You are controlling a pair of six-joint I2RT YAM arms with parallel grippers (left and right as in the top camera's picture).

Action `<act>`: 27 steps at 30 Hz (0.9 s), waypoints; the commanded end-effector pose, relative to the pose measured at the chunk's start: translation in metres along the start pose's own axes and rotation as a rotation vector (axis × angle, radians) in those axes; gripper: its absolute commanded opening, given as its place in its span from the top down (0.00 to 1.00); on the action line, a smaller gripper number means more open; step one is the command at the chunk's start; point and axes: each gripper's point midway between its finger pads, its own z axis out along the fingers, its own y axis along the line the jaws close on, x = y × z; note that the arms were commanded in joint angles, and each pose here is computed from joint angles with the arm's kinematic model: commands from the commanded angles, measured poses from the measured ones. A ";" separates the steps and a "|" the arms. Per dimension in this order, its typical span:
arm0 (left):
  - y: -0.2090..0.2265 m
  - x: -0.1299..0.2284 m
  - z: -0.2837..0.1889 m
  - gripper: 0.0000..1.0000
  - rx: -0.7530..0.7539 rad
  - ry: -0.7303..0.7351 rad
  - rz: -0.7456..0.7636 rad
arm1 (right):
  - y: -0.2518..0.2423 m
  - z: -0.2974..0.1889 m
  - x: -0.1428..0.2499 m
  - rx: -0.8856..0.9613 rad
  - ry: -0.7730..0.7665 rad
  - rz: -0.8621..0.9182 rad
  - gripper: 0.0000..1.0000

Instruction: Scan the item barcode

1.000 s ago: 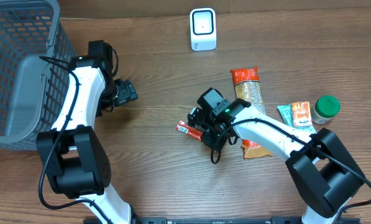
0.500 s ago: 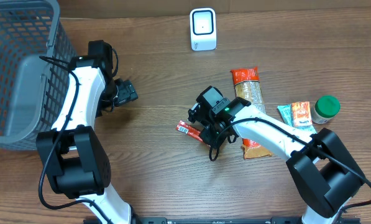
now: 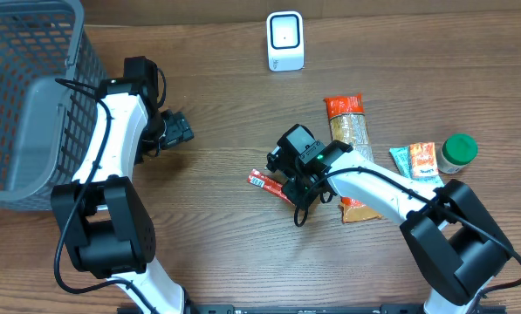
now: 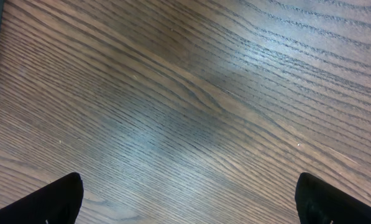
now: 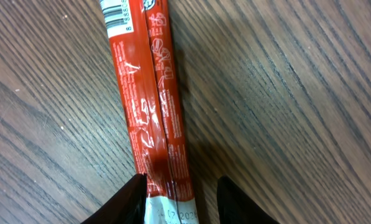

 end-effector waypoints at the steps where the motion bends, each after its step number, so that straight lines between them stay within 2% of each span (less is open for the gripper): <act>1: 0.000 -0.002 -0.006 0.00 0.004 -0.020 0.028 | -0.001 -0.003 0.000 0.003 -0.009 0.034 0.62; 23: 0.000 -0.002 -0.006 0.00 0.004 -0.020 0.028 | -0.005 -0.003 0.006 0.027 0.016 0.058 0.63; 27: 0.000 -0.002 -0.006 0.00 0.004 -0.020 0.028 | -0.004 0.004 0.015 0.025 0.029 0.059 0.66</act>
